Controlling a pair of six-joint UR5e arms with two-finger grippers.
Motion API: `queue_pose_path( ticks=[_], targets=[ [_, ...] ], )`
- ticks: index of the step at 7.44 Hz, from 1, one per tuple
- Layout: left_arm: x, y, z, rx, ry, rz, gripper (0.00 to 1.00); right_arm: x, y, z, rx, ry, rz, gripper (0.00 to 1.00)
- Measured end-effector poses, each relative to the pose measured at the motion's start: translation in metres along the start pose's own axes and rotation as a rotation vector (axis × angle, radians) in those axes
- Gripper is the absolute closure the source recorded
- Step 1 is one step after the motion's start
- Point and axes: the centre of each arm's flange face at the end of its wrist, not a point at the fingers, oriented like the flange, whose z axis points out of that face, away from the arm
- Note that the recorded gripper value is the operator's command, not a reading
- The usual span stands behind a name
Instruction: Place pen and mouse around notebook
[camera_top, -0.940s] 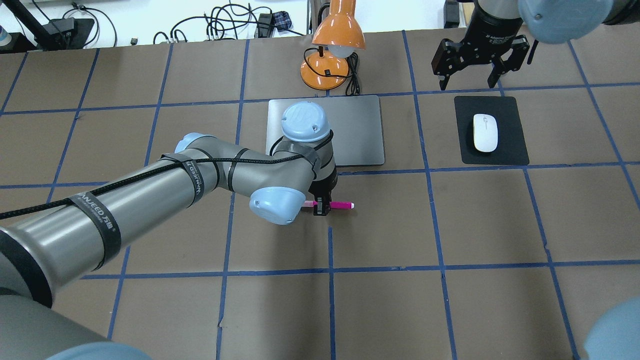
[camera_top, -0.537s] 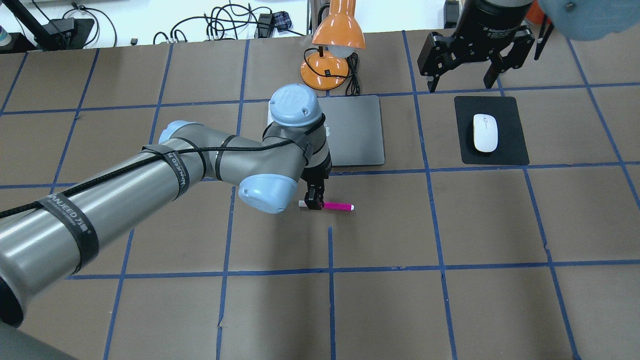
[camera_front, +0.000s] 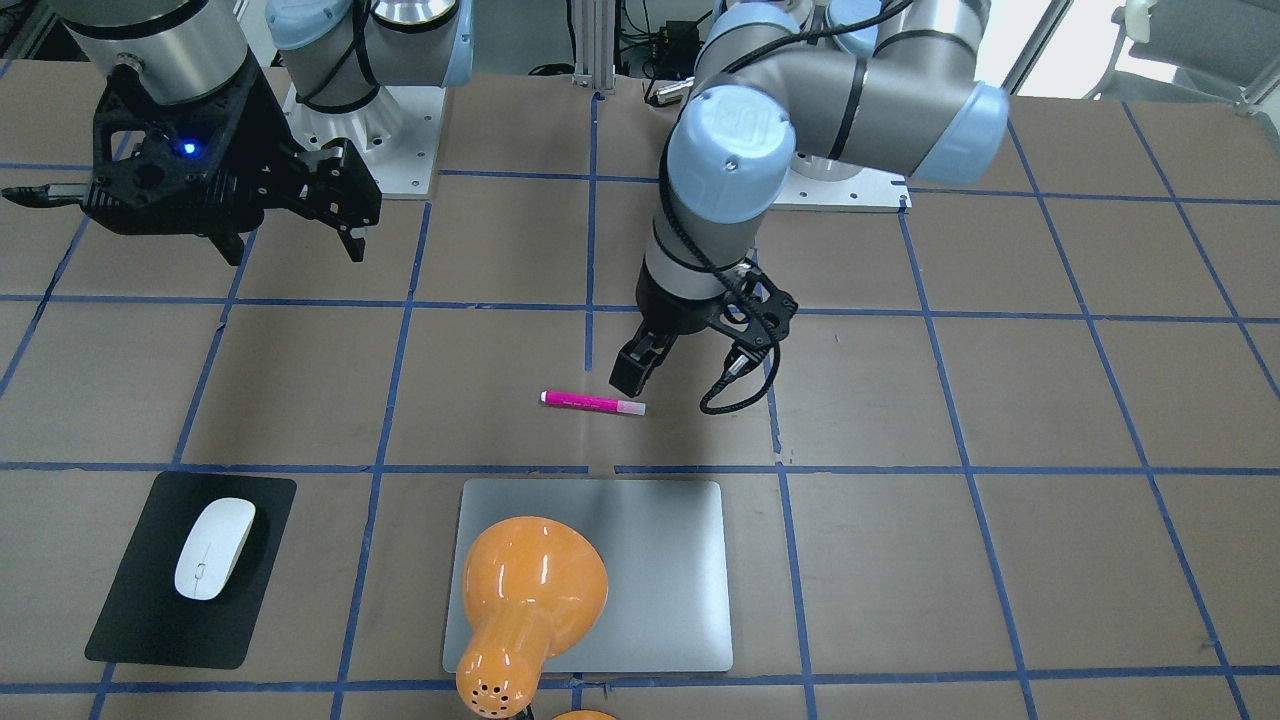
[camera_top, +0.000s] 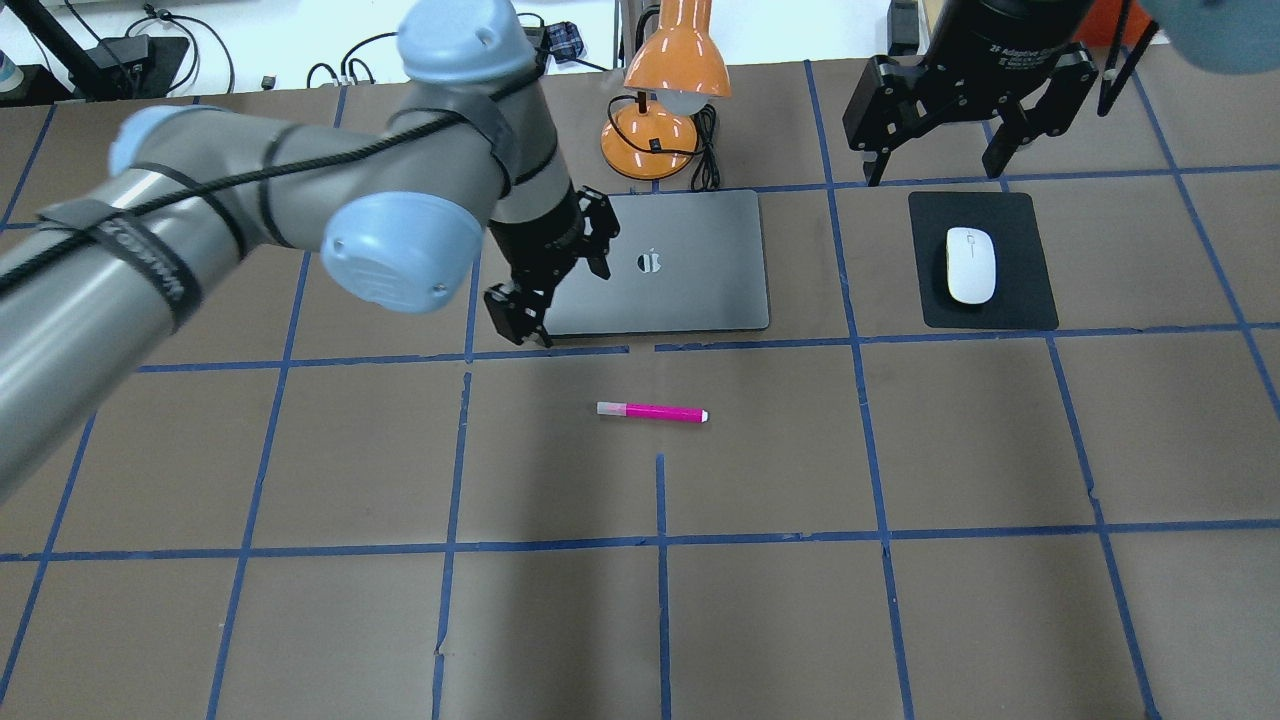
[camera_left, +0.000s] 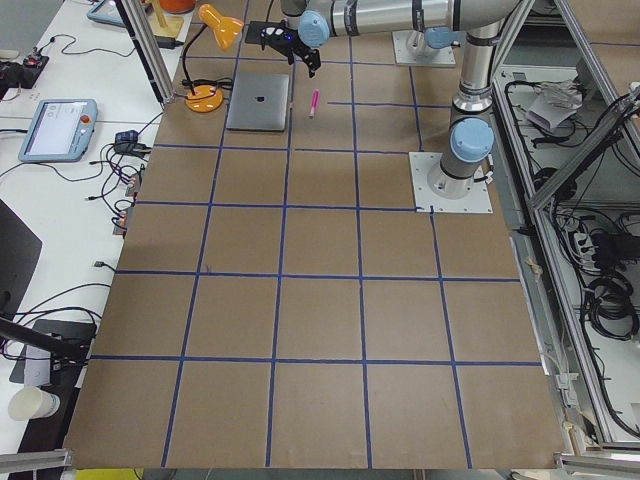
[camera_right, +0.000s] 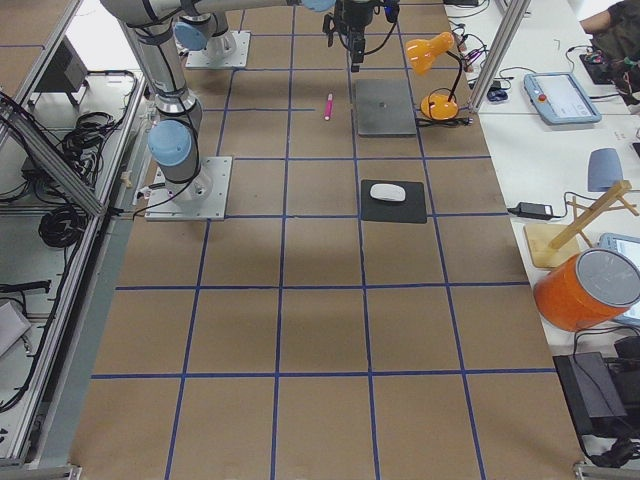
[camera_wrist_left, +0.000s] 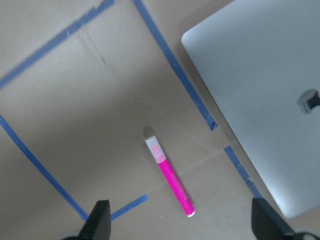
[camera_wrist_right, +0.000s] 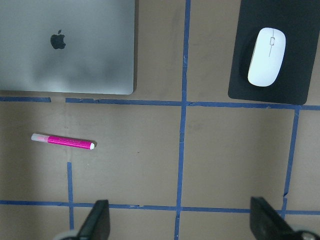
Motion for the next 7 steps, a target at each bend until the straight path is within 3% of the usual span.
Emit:
queue_pose_path(
  ticks=[3, 5, 7],
  targets=[
    [-0.067, -0.044, -0.077, 0.074, 0.044, 0.377, 0.00, 0.000, -0.001, 0.004, -0.006, 0.002, -0.001, 0.00],
    [-0.095, -0.053, -0.095, 0.125, -0.001, 0.508, 0.00, 0.000, -0.002, 0.004, -0.004, 0.001, 0.000, 0.00],
    [-0.104, -0.053, -0.100, 0.150, -0.035, 0.544, 0.00, 0.000, -0.003, 0.003, 0.007, 0.003, -0.001, 0.00]
  ],
)
